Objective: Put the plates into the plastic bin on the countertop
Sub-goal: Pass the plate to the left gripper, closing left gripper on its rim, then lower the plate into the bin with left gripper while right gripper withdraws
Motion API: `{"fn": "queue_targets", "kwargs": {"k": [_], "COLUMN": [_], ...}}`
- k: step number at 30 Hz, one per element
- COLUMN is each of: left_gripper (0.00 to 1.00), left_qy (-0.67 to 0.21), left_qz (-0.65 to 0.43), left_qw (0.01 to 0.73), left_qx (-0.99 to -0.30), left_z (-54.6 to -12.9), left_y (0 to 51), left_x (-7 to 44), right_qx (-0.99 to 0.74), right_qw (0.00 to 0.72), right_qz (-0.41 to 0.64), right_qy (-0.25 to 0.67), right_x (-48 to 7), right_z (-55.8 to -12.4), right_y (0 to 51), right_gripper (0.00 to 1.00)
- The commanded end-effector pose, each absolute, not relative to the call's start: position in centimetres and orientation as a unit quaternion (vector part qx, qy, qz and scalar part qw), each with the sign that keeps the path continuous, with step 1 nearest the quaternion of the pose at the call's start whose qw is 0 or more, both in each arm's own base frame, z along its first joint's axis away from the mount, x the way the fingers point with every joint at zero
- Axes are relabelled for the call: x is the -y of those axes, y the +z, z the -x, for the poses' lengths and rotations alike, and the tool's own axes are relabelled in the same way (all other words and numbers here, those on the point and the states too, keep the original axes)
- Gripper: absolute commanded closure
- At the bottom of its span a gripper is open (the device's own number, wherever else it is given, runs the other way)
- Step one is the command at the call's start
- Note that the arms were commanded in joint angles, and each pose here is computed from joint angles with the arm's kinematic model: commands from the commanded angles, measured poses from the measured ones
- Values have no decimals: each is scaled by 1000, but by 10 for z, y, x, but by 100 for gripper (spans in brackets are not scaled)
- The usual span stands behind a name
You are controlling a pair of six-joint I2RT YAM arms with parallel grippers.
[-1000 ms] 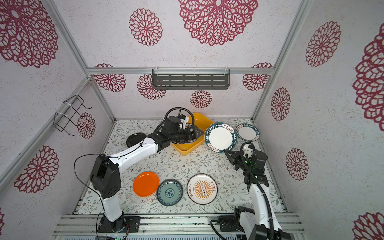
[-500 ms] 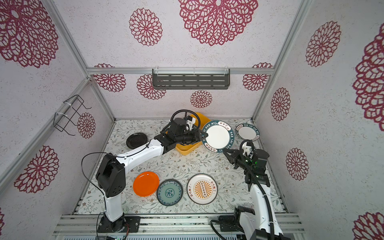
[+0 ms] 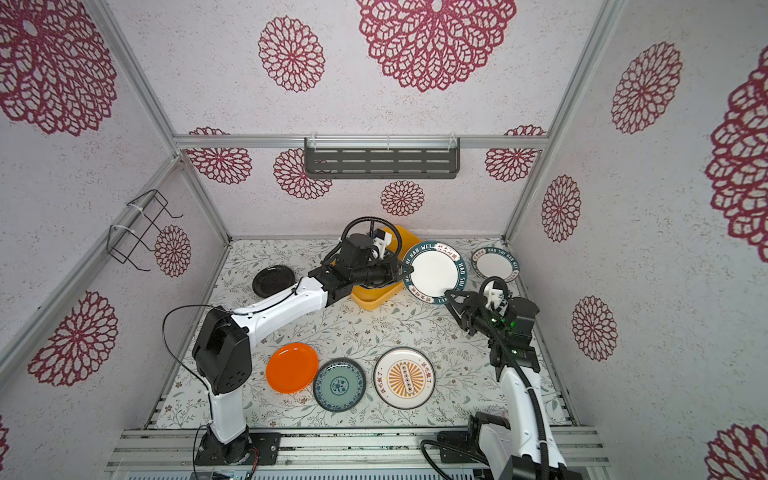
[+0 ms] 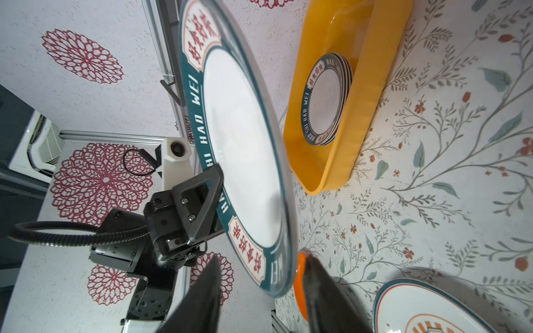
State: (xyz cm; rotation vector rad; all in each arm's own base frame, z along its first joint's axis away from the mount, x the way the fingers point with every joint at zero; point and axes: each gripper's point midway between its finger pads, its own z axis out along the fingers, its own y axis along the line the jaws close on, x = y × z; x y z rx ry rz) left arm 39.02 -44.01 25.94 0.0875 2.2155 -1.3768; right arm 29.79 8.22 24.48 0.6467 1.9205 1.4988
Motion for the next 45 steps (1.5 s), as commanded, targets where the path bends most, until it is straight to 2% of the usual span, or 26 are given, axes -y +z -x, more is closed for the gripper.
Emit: {"fn": "queue_targets", "kwargs": {"k": [1, 4, 8, 16, 17, 22, 28, 45], "left_gripper": [100, 100, 100, 100, 100, 100, 100, 100], "left_qy": [-521, -514, -501, -460, -447, -431, -406, -398], "left_qz": [-15, -2, 21, 101, 110, 143, 158, 207], "left_qw": [284, 287, 286, 268, 257, 240, 208, 189], "left_qx": [-805, -809, -817, -840, -849, -858, -876, -874], "left_z": [-406, -416, -435, -480, -487, -510, -523, -565], "left_y": [278, 277, 267, 226, 206, 178, 147, 113], "left_x": [433, 419, 393, 324, 319, 299, 291, 283], "right_qx": [-717, -717, -718, -710, -710, -717, -725, -733], "right_qw": [350, 362, 383, 414, 417, 414, 400, 397], "right_qz": [-194, -203, -218, -254, -254, -258, -261, -262], "right_qy": [571, 560, 540, 511, 508, 498, 496, 487], "right_x": [-84, -79, -70, -56, -56, -62, -74, -78], "right_z": [-304, -312, -326, -367, -373, -396, -419, -445], "right_y": [277, 279, 280, 285, 287, 284, 277, 278], "right_gripper": [26, 13, 7, 6, 6, 6, 6, 6]}}
